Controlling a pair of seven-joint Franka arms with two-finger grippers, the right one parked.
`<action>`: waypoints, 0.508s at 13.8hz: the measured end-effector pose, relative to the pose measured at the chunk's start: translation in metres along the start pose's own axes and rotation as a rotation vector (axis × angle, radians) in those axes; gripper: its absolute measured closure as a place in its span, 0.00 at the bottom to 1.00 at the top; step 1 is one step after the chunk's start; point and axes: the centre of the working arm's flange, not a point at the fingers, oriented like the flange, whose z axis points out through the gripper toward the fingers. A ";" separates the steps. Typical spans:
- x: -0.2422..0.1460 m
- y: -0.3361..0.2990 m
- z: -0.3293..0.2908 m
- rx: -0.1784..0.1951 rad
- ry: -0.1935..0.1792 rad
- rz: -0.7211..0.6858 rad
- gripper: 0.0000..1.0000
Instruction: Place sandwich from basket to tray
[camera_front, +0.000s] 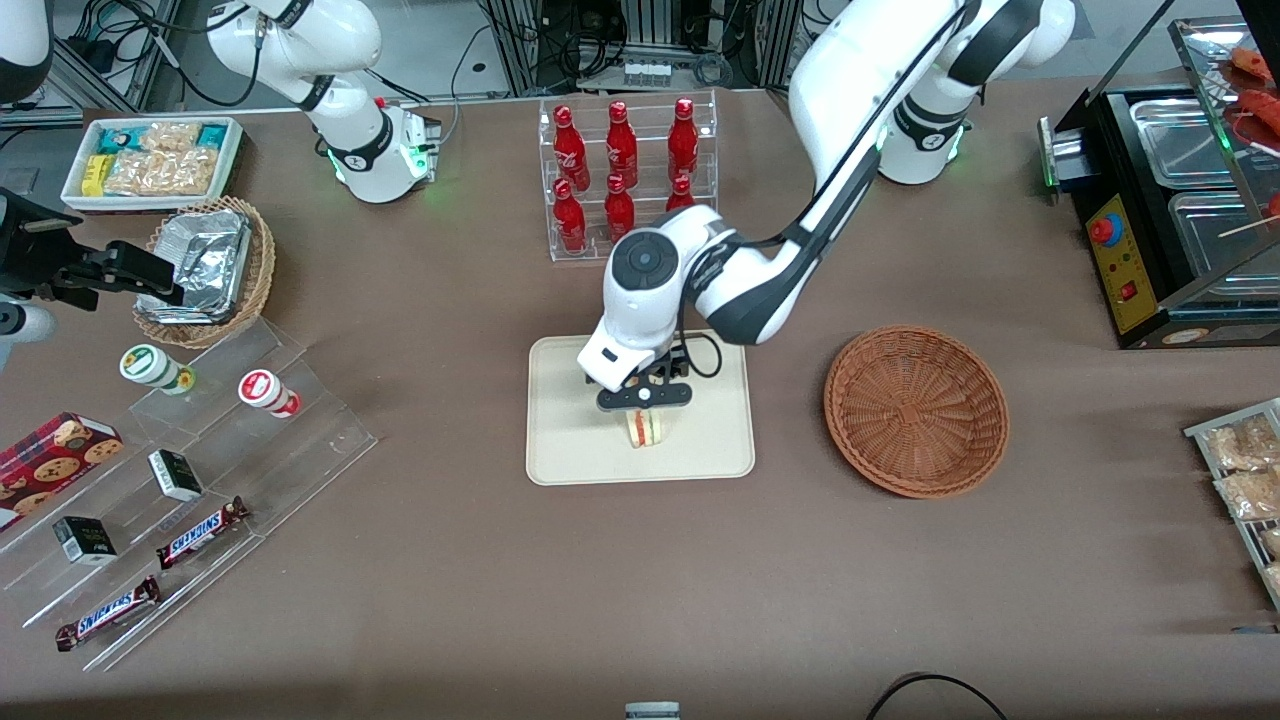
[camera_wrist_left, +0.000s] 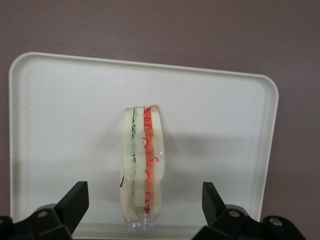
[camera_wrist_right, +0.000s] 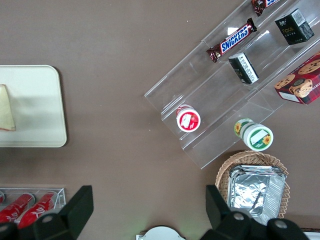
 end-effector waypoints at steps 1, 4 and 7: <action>0.011 -0.010 -0.024 0.008 0.011 -0.038 0.00; 0.054 -0.067 -0.103 0.066 0.022 -0.147 0.00; 0.082 -0.131 -0.173 0.115 0.013 -0.206 0.00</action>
